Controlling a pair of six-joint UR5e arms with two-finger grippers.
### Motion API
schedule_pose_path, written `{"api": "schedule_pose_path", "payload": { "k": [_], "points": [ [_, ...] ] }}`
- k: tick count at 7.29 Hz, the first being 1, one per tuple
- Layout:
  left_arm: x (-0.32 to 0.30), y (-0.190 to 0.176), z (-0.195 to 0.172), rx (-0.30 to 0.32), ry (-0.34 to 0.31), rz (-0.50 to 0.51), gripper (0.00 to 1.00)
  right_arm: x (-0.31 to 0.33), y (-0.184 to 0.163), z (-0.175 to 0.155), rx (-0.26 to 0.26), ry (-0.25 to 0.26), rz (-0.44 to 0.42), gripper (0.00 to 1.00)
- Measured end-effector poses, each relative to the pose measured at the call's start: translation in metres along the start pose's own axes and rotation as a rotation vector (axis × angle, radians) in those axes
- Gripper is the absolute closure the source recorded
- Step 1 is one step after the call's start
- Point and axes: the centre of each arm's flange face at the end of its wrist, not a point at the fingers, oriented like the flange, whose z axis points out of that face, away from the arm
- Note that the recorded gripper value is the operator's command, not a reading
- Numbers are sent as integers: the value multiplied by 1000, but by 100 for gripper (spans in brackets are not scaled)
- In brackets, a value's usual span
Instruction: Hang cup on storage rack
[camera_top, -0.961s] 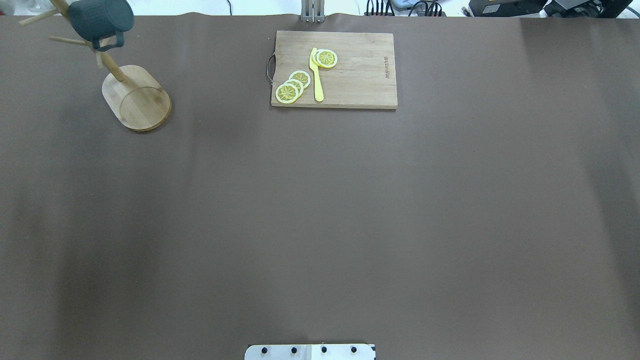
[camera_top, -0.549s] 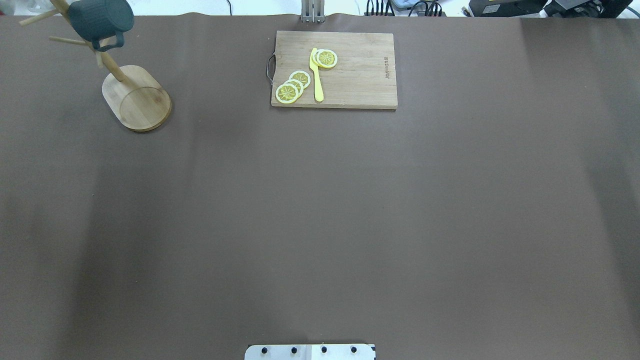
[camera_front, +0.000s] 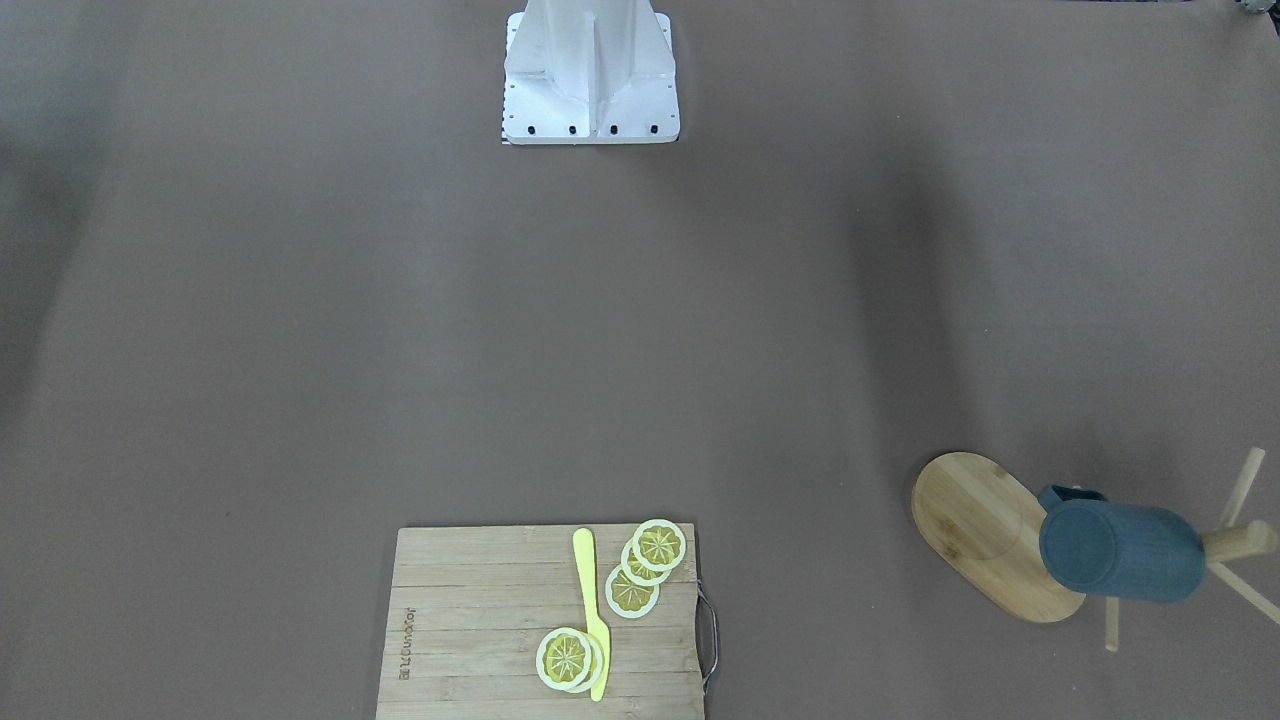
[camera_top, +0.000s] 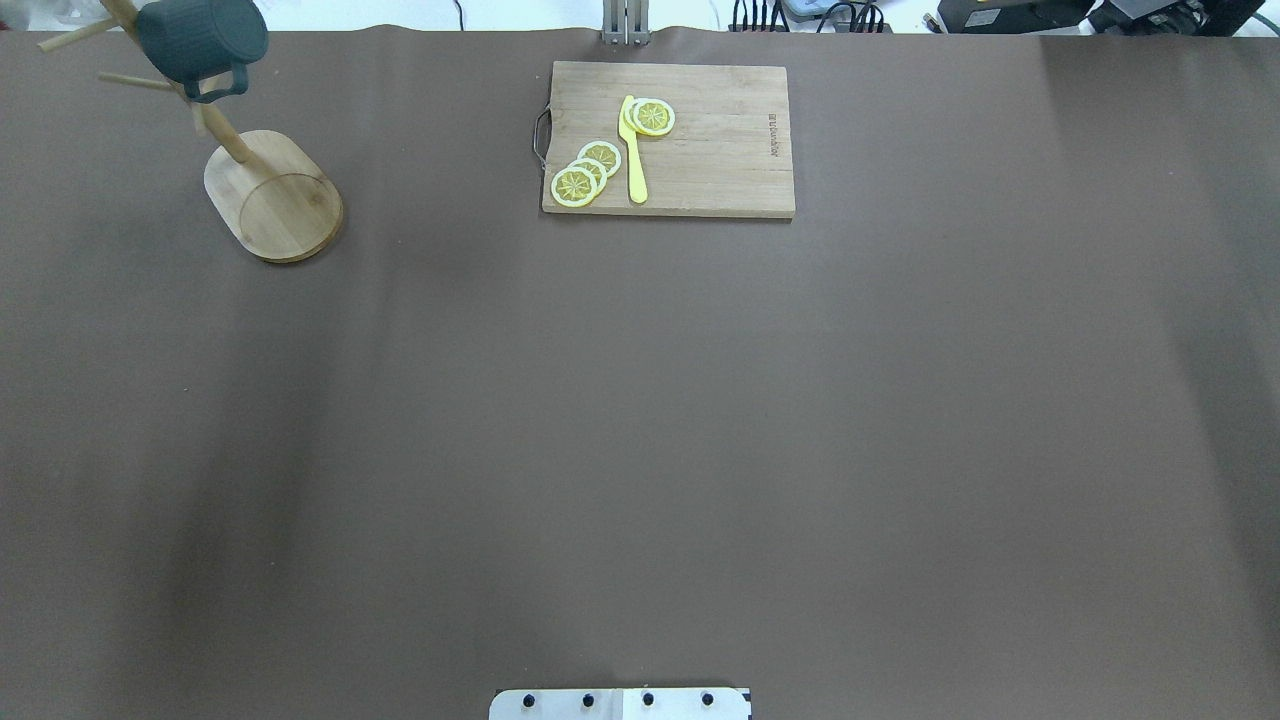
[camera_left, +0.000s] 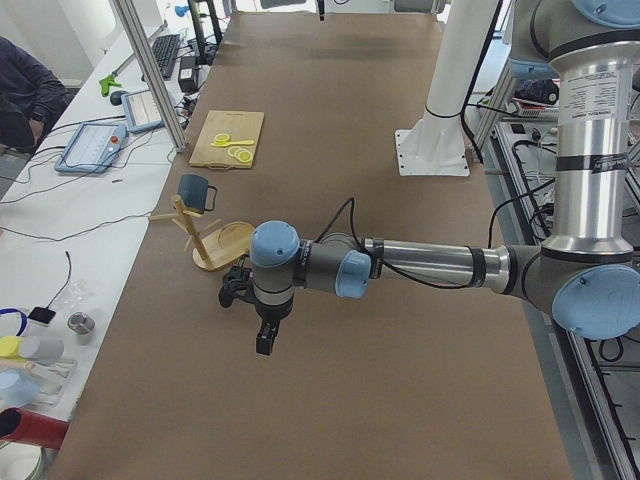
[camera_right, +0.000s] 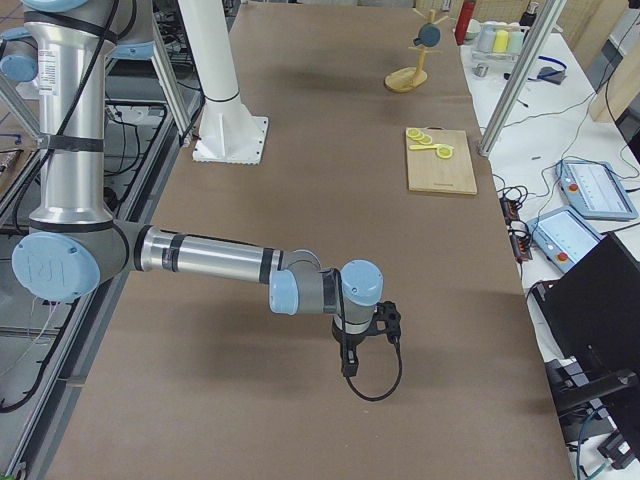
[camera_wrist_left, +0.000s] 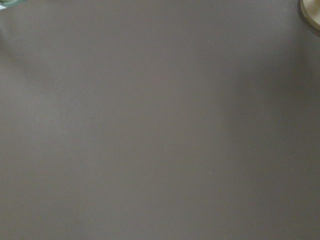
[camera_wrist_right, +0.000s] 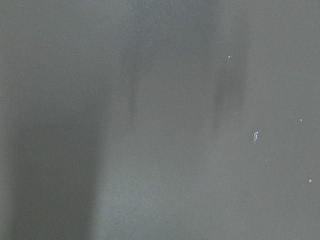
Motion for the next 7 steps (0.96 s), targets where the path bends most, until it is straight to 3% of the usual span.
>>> {"api": "schedule_pose_path", "payload": {
  "k": [2, 4, 7],
  "points": [
    [3, 14, 5, -97, 74, -109, 1, -2, 0, -1, 3, -11, -2, 0],
    [4, 18, 7, -106, 111, -122, 1, -8, -1, -4, 9, -57, -6, 0],
    [5, 14, 7, -97, 114, -111, 1, -2, 7, -2, 2, -75, 13, 0]
  ]
}}
